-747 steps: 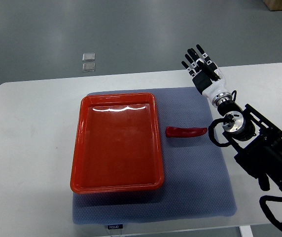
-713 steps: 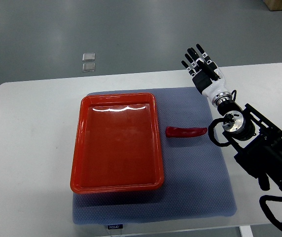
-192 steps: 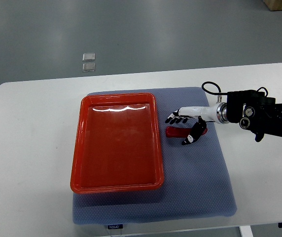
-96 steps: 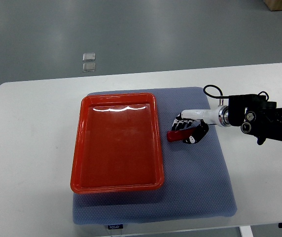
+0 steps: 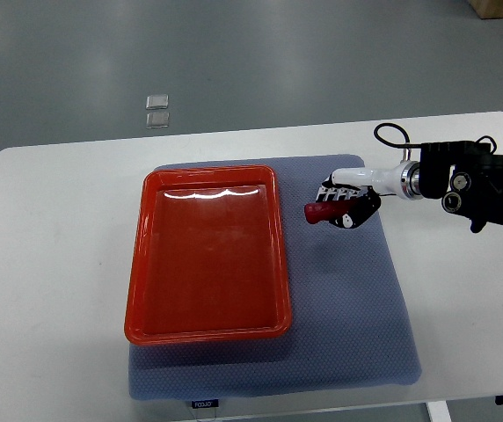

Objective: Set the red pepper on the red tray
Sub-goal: 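Lift the pepper with the right hand and carry it over the tray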

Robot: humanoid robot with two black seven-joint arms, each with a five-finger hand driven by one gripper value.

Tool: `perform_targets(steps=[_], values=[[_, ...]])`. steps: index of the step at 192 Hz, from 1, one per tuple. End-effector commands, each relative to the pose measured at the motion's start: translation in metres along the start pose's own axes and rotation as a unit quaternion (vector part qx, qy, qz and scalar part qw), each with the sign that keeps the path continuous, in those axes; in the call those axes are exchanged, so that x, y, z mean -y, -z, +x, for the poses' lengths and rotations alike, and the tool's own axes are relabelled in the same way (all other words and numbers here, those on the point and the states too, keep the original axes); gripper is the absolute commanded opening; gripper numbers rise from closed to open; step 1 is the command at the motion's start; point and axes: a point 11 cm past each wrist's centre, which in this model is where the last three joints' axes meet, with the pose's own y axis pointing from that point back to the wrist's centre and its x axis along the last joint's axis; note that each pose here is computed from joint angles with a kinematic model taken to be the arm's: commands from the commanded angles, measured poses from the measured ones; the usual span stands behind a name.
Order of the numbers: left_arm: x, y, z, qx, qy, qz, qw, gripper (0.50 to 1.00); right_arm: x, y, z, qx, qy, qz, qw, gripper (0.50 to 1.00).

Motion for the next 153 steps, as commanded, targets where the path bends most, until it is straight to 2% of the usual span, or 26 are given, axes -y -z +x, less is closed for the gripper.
perform_targets(steps=[1,43,102,134,153], values=[[0.0,0.0,0.0,0.001,0.0,0.0,1.0,1.0,-0.001,0.022,0.024,-0.012,-0.017,0.017,1.0,0.5],[0.0,0.0,0.0,0.0,0.0,0.0,1.0,1.0,0.017,0.075,0.045,-0.017,-0.031,0.057,0.998,0.5],[0.0,0.0,0.0,0.0,-0.001,0.0,1.0,1.0,0.073,0.149,0.013,-0.044,-0.011,0.103,0.994,0.5],[0.0,0.0,0.0,0.001,0.0,0.0,1.0,1.0,0.091,0.161,-0.012,-0.038,0.006,0.108,0.993,0.5],[0.0,-0.001,0.0,0.001,0.0,0.0,1.0,1.0,0.095,0.154,-0.02,-0.03,0.01,0.103,0.994,0.5]])
